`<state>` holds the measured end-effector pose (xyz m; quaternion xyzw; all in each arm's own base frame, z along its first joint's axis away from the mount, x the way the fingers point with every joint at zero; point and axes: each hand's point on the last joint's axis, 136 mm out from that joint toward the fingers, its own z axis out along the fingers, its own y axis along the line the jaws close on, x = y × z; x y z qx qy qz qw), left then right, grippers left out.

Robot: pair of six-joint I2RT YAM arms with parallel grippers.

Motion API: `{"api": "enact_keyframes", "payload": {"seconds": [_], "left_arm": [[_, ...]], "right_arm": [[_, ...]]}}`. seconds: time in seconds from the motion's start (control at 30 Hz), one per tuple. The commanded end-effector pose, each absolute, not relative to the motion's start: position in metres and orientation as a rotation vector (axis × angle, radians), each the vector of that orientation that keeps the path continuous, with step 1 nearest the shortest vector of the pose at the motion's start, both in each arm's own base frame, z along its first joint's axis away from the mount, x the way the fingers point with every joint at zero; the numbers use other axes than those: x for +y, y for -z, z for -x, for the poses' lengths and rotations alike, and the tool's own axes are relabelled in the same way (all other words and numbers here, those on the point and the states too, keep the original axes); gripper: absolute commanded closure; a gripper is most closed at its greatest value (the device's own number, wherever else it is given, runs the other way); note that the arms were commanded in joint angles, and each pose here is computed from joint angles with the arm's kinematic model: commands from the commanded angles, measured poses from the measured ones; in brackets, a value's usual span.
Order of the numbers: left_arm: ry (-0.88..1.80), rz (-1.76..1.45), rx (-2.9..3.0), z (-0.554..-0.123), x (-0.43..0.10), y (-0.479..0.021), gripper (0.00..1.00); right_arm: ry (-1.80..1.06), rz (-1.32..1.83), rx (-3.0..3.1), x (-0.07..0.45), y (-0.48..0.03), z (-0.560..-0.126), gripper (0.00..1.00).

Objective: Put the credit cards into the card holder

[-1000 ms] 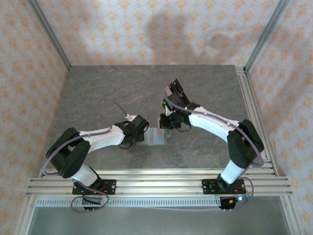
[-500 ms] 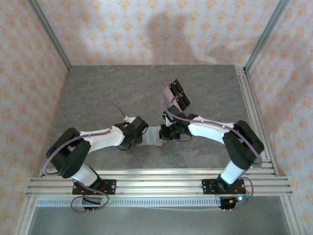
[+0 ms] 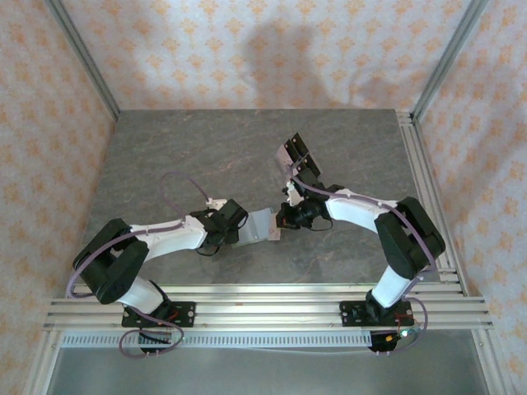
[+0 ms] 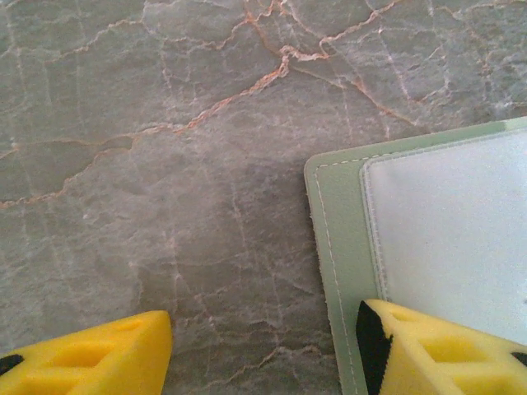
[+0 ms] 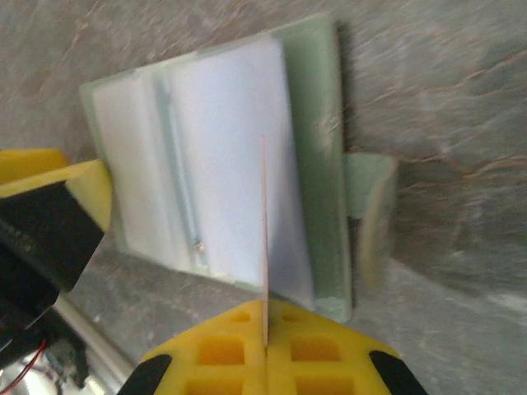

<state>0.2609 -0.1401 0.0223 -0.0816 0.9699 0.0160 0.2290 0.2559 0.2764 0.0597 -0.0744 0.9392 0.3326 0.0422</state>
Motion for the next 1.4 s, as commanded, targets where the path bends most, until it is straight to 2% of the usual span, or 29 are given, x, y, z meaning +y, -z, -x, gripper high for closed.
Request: {"api": "enact_keyframes", "payload": {"seconds": [0.0,0.3,0.63,0.97,1.37], "left_arm": [[-0.059,0.187,2.644,-0.262,-0.14,-0.043,0.37],[0.051,0.149,2.581,-0.28,-0.159,-0.074,0.37],[0.088,0.093,2.627,-0.286,-0.177,-0.053,0.36],[-0.074,0.077,2.695,-0.279,-0.161,-0.025,0.36],[-0.233,0.014,2.696,-0.27,-0.137,-0.017,0.36]], "right_arm": [[-1.175,0.352,2.801,0.287,-0.086,-0.246,1.0],[-1.33,0.459,2.677,0.296,-0.123,-0.247,1.0],[-1.373,0.457,2.647,0.292,-0.117,-0.256,1.0],[-1.331,0.401,2.698,0.289,-0.097,-0.263,1.0],[-1.389,0.337,2.692,0.298,-0.089,-0.272,1.0]]}}
